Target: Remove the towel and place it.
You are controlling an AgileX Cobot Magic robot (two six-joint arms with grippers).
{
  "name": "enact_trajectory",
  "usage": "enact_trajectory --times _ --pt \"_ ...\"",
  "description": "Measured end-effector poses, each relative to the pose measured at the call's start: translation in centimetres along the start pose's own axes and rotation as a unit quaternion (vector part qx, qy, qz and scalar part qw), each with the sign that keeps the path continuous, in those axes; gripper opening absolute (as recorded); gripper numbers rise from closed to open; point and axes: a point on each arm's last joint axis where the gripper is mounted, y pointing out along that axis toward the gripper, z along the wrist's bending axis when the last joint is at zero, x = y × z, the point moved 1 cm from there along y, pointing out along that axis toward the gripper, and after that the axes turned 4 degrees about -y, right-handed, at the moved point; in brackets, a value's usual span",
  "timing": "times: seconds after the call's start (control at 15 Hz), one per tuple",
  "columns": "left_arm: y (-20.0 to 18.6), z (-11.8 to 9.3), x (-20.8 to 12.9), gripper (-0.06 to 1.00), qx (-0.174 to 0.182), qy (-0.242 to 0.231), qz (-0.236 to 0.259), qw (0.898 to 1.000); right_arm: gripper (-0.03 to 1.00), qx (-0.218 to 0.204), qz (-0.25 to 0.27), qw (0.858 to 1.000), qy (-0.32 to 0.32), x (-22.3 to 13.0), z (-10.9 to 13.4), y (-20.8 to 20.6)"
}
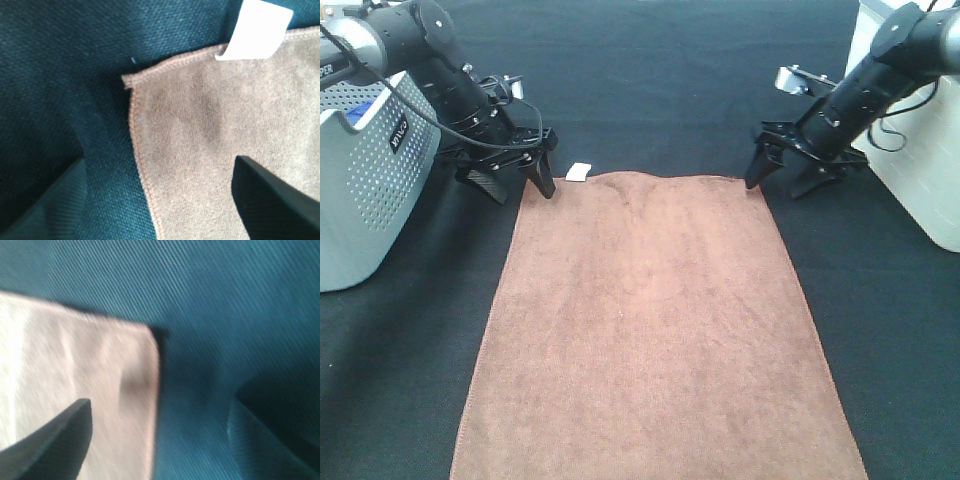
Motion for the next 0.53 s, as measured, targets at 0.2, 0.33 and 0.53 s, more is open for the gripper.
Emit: enact_trajectory --times 0.2,0.33,0.53 --pt "0.9 -1.2 -0.2 0.68 -0.017 0.005 0.006 1.0 0.74 0.001 -0.013 0.999 -0.039 0.5 3.3 2.1" --pt "1.7 -2.7 -0.4 0.67 -0.033 0.011 0.006 0.999 0.72 -0.003 -0.019 0.998 -0.057 0.7 4.6 2.9" --pt "2.4 -3.6 -0.6 0.48 -0.028 0.023 0.008 0.999 0.56 -0.026 -0.019 0.997 -0.075 0.8 4.7 3.0"
